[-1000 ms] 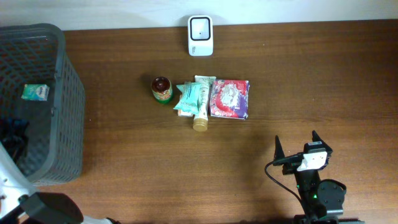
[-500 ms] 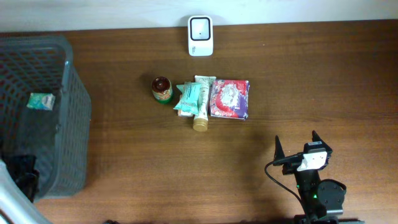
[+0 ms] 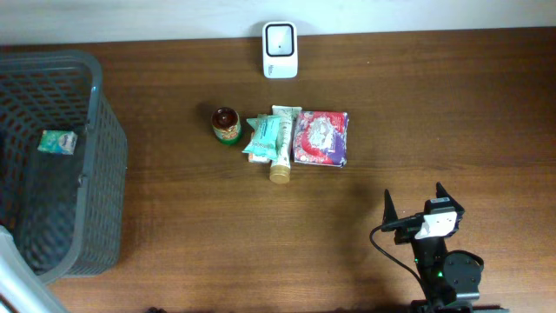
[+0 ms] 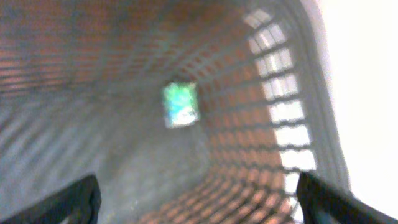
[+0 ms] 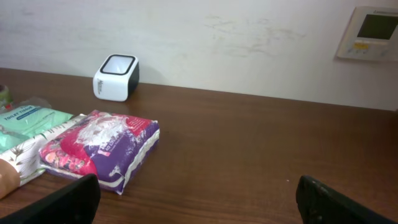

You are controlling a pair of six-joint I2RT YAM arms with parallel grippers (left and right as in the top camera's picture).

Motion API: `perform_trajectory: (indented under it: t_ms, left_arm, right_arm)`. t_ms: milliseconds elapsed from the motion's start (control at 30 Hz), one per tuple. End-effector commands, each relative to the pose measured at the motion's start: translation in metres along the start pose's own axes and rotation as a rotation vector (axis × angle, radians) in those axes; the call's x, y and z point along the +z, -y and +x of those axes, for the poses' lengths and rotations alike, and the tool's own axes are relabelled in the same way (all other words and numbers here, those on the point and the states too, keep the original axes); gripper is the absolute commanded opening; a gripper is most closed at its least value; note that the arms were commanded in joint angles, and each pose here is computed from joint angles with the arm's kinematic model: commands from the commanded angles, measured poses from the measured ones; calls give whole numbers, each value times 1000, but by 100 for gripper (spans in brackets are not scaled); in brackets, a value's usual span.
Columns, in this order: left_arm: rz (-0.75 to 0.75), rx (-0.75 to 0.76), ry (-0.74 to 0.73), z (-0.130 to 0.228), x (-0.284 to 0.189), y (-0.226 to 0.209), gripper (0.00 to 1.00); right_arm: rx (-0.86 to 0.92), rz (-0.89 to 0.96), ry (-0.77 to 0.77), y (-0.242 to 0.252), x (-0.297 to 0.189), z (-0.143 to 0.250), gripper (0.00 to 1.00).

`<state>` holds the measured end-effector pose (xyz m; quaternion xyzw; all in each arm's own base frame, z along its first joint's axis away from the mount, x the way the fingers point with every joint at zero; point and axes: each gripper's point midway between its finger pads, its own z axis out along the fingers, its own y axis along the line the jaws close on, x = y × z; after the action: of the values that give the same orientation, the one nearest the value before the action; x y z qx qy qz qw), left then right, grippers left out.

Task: Scan the item barcode
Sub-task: 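Reach the left gripper into the basket and grasp the small green packet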

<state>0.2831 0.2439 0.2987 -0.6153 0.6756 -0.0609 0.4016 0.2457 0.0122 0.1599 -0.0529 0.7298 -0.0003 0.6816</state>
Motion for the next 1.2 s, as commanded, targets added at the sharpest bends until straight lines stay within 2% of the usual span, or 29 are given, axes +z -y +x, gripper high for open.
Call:
perform_trajectory:
  t_ms: [0, 100, 233, 267, 433, 833, 967, 1133, 1167]
  left_arm:
    - [187, 274, 107, -22, 0, 52, 99]
    - [112, 275, 149, -33, 38, 48, 99]
    - [-7, 203, 9, -11, 122, 14, 99]
    - [-32, 200, -22, -5, 139, 6, 95]
    - [-82, 227, -136, 34, 191, -8, 89]
    - [-291, 288, -147, 62, 231, -48, 84]
    - [-293, 303, -166, 77, 250, -52, 84]
    - [-245, 313, -130, 78, 265, -39, 84]
    - [-234, 314, -120, 76, 266, -35, 78]
  right_arm:
    - [4, 7, -3, 1, 0, 3, 99]
    - [4, 7, -3, 1, 0, 3, 99]
    - [4, 7, -3, 1, 0, 3, 99]
    - [4, 7, -3, 1, 0, 3, 99]
    - [4, 7, -3, 1, 0, 3, 98]
    - [4, 7, -3, 1, 0, 3, 99]
    - [4, 7, -3, 1, 0, 3, 99]
    - [4, 7, -3, 1, 0, 3, 99]
    - [4, 7, -3, 1, 0, 3, 99]
